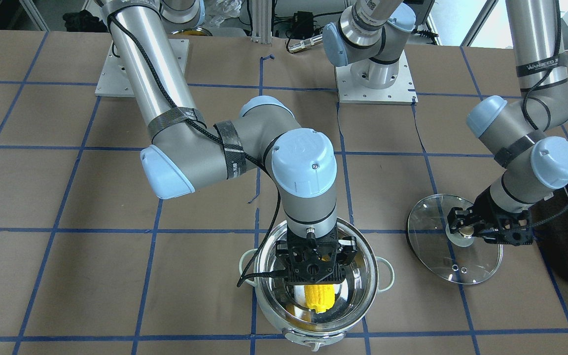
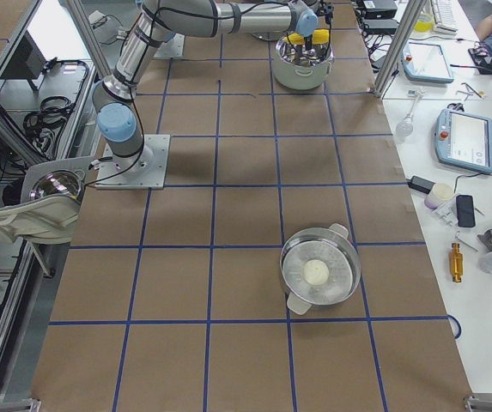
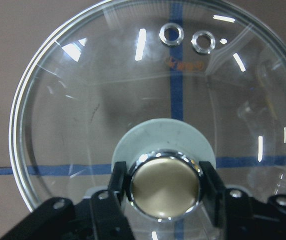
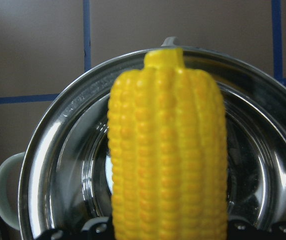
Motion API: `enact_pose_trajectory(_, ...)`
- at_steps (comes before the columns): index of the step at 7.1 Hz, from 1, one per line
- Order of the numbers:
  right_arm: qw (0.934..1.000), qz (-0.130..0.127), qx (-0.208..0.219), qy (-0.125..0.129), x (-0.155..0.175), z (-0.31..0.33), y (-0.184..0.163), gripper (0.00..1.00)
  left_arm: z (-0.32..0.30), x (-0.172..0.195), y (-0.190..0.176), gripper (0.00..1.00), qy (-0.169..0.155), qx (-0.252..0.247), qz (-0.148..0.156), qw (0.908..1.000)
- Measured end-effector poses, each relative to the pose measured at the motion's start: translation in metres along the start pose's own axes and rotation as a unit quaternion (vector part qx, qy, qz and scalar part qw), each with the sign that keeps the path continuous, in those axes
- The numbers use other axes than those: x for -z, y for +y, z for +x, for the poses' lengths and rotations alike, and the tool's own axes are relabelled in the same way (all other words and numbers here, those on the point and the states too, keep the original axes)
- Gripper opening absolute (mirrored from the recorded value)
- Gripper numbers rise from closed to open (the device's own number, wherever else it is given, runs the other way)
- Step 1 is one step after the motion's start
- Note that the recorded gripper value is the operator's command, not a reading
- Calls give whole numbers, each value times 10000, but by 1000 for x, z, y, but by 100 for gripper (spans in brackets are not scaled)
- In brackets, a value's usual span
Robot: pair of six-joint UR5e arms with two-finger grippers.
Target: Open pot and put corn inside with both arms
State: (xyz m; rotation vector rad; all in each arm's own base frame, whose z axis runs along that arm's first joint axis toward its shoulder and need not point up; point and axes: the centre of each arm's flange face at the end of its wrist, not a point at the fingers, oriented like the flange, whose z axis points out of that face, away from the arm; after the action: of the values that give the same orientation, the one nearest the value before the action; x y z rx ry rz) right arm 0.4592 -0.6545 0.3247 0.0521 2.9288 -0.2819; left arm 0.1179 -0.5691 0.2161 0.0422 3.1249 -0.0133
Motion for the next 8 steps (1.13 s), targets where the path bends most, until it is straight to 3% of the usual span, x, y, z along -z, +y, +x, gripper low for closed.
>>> enact_pose_trajectory(4, 9999, -21, 100, -43, 34, 4, 11, 100, 3, 19, -4, 100, -109, 30, 144, 9998)
enact_pose_trajectory(6, 9996, -169, 116, 203, 55, 47, -6, 100, 25, 66, -16, 100, -181, 27, 207, 9996)
enact_pose_trajectory(8, 9981, -366, -267, 422, 85, 132, -26, 100, 81, 134, -22, 100, -127, 273, 43, 9995)
